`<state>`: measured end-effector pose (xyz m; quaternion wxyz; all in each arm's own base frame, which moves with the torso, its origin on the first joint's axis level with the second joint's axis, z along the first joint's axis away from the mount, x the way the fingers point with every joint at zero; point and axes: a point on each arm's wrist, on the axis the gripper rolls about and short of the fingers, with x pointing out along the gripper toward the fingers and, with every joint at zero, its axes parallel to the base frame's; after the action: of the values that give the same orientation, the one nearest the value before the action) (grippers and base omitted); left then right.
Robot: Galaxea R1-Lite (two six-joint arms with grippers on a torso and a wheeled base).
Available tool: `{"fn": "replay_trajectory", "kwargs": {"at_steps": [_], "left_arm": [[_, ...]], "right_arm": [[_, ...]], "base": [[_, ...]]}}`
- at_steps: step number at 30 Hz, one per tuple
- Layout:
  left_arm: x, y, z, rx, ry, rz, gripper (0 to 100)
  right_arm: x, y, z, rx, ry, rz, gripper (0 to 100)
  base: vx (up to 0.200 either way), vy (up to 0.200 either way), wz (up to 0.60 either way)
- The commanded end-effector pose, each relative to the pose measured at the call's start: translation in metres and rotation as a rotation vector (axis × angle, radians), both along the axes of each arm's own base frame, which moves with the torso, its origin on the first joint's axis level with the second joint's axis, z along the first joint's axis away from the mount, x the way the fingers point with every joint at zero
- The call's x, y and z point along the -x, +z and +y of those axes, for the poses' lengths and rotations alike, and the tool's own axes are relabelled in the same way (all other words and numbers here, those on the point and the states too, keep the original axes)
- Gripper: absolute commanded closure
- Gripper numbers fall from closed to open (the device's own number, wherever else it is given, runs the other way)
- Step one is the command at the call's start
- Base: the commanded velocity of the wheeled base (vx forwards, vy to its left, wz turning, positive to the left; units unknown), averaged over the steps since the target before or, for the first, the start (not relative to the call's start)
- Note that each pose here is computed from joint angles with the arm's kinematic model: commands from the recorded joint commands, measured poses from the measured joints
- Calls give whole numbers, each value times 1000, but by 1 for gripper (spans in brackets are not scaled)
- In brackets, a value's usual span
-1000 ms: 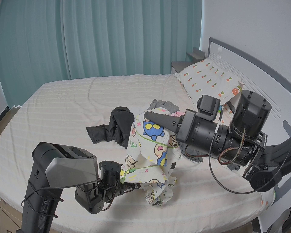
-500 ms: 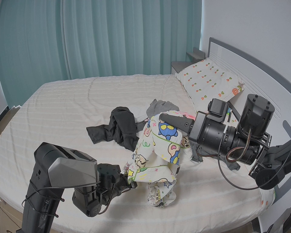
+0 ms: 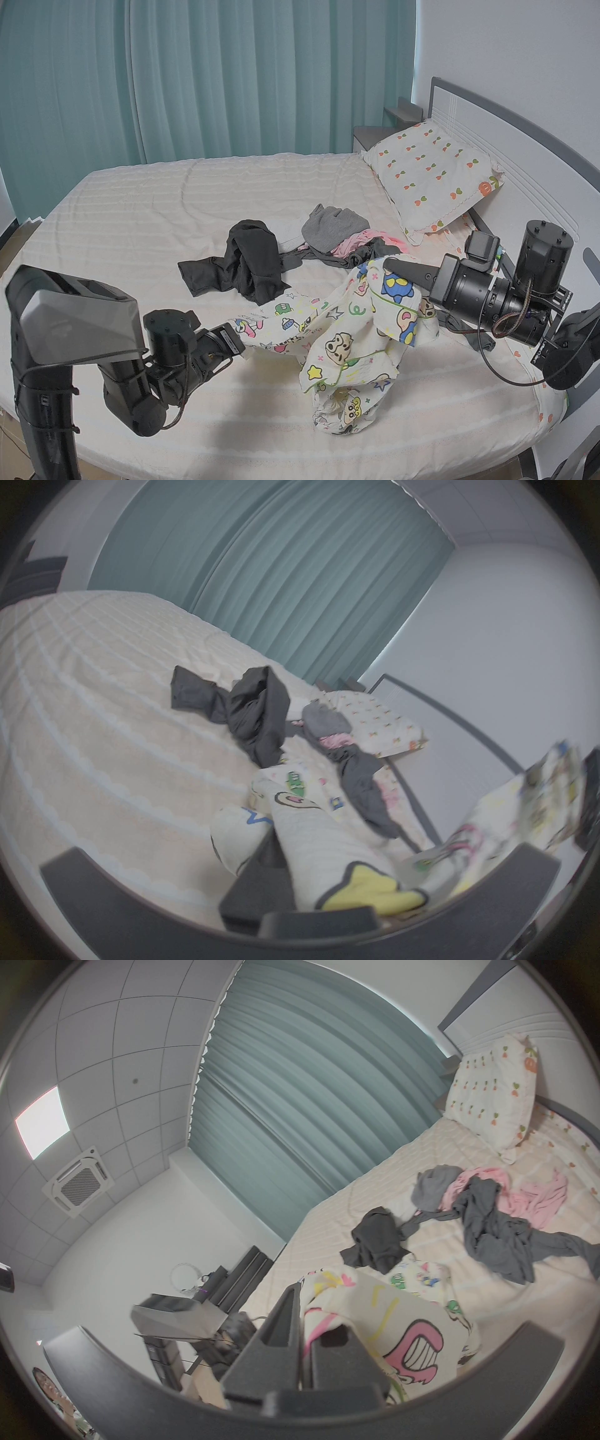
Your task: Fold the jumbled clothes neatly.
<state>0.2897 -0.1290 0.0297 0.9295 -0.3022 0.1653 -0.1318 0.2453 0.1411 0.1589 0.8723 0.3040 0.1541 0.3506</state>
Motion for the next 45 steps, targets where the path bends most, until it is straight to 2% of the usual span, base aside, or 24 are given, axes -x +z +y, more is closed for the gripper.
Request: {"fn": "replay_trajectory", "kwargs": {"at_steps": [1, 5, 10, 15, 20, 23, 26, 30, 41, 45], "left_arm": [[34, 58, 14, 90, -38, -123, 100], [48, 80, 19, 122, -42, -188, 100], [66, 104, 27, 155, -48, -264, 100], [95, 126, 32, 193, -75, -343, 100], [110, 137, 32, 212, -47, -391, 100], [117, 149, 34, 241, -7, -441, 100], [122, 153, 34, 243, -18, -461, 100], [119, 142, 28, 216, -30, -412, 100], [108, 126, 21, 177, -16, -346, 100], [105, 122, 20, 168, -16, -332, 100]], "right_arm": [[-3, -22, -30, 67, -97, 9, 100], [-3, -21, -39, 85, -130, -35, 100], [-8, -9, -46, 81, -165, -136, 100], [-5, 15, -39, -3, -260, -304, 100], [4, 22, -38, -60, -276, -385, 100], [13, 29, -39, -85, -282, -395, 100], [19, 32, -40, -103, -285, -395, 100], [31, 22, -35, -118, -238, -330, 100], [18, 10, -45, -88, -283, -287, 100], [16, 5, -44, -75, -283, -268, 100]], "base": [[0, 0, 0], [0, 0, 0], [0, 0, 0], [0, 0, 0], [0, 0, 0], [0, 0, 0], [0, 0, 0], [0, 0, 0], [0, 0, 0], [-200, 0, 0]]}}
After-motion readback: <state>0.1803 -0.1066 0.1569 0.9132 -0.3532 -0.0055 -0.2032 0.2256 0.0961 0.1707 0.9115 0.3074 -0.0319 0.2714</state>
